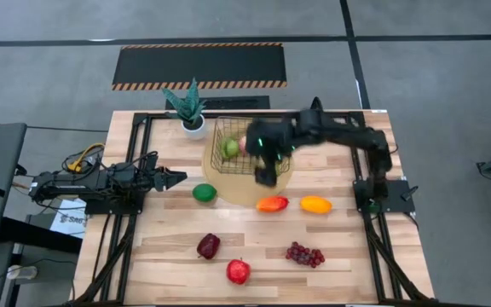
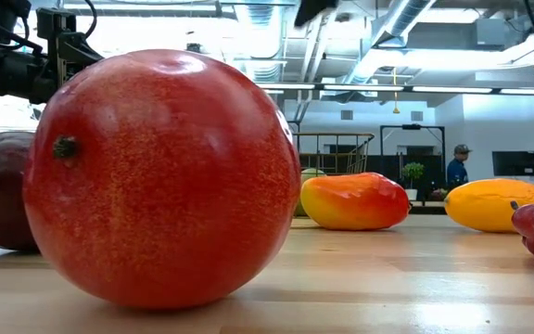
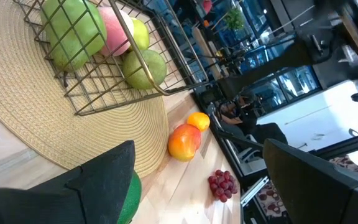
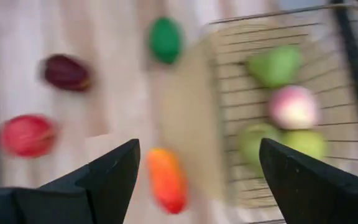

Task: Build produce basket
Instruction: Put the dark red apple into the wire basket

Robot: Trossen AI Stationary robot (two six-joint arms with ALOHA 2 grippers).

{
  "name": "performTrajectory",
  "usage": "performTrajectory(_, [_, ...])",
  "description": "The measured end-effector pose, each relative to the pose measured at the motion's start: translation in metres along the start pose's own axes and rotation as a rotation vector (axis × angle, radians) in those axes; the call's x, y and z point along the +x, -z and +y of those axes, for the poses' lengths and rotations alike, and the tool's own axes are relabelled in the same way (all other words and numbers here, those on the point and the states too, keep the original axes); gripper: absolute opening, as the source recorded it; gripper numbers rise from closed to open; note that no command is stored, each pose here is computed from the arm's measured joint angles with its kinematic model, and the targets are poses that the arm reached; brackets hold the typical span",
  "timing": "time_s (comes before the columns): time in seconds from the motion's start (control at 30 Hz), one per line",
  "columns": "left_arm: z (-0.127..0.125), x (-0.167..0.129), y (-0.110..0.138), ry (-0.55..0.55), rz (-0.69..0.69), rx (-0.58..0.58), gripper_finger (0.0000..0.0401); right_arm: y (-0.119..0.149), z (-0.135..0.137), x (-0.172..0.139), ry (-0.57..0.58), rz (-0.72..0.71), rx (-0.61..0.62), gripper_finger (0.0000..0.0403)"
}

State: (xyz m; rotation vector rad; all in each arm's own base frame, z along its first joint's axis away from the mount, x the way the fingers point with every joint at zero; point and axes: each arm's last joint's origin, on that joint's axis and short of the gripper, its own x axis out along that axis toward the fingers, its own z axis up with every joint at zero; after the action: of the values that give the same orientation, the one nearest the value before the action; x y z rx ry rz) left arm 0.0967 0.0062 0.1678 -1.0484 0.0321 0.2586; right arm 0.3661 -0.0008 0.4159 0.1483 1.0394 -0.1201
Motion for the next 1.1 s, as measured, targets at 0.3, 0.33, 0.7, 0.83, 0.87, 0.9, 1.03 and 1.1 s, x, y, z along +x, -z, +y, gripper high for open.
performTrajectory(0.3, [0.0,0.0,0.0,0.004,0.009,-0.023,0.0341,0.004,0.113,0.014,-0.102,-0.208,-0.177,0.0345])
performTrajectory(0.33, [0.0,0.0,0.0,0.005,0.011,-0.03,0.0341,0.002,0.122,0.023,-0.107,-0.219,-0.206,0.0345])
performTrajectory(0.7, [0.001,0.002,0.003,-0.013,0.06,-0.03,0.0341,-0.03,0.154,0.113,-0.219,-0.415,-0.457,0.0338])
performTrajectory(0.83, [0.002,0.004,0.004,-0.026,0.088,-0.03,0.0341,-0.029,0.154,0.156,-0.212,-0.36,-0.543,0.0338])
performTrajectory(0.87, [0.002,0.005,0.004,-0.032,0.089,-0.033,0.0341,-0.028,0.155,0.165,-0.224,-0.353,-0.557,0.0337])
performTrajectory(0.9, [0.003,0.006,0.005,-0.047,0.098,-0.038,0.0341,-0.027,0.156,0.173,-0.225,-0.344,-0.569,0.0337])
performTrajectory(1.03, [0.004,0.006,0.005,-0.05,0.085,-0.037,0.0341,-0.02,0.156,0.207,-0.245,-0.279,-0.609,0.0333])
performTrajectory(1.1, [0.003,0.006,0.005,-0.046,0.079,-0.02,0.0341,-0.018,0.158,0.217,-0.264,-0.272,-0.622,0.0333])
